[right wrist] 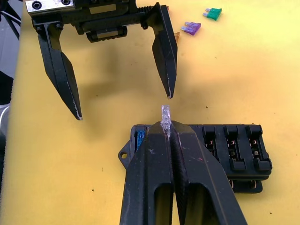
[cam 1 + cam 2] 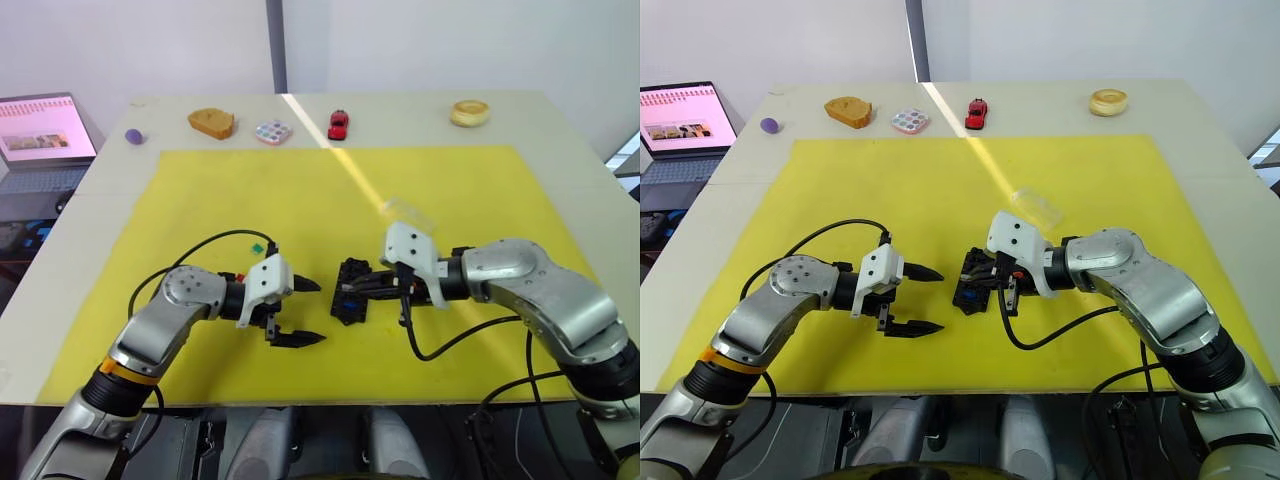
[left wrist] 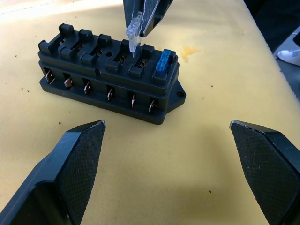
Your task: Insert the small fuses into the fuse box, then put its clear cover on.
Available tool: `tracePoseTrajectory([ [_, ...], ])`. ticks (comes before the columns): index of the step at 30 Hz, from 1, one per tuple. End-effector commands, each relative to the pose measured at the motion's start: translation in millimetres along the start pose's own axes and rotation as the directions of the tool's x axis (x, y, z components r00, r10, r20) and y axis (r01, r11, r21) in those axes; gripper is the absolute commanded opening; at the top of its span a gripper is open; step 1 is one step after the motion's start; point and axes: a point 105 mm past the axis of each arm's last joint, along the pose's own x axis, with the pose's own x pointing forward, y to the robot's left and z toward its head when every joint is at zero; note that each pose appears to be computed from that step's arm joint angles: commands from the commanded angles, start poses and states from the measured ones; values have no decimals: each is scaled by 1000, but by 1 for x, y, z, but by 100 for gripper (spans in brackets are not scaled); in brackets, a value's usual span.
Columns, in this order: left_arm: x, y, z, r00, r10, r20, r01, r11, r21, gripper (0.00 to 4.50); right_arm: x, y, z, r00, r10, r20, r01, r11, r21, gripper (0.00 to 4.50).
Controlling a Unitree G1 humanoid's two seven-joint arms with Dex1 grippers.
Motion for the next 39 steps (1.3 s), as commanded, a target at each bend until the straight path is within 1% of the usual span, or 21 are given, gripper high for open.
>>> tracePoseTrajectory([
  [1,-2,2,9,1000,10,25,-10,1000,30,450,-2,2,2,1000,0,2,0,1000,-25,3],
  [5,-2,2,9,1000,11,26,-11,1000,29,450,-1,-1,-2,1000,-18,0,18,1000,-6,3],
  [22,-2,1,10,1000,13,28,-13,999,31,450,9,4,-15,999,-33,-18,33,999,10,3],
  [27,-2,1,10,999,13,29,-14,999,31,450,15,5,-27,997,-55,-50,54,998,-22,3],
  [31,-2,2,11,999,12,31,-13,999,30,450,17,10,-43,994,-37,-103,33,999,-42,3],
  [36,-2,3,11,999,16,30,-17,999,30,450,15,9,-41,995,-28,-95,24,999,-37,3],
  [39,-2,3,11,999,16,30,-17,999,29,450,15,8,-44,993,-27,-114,22,999,-45,3],
])
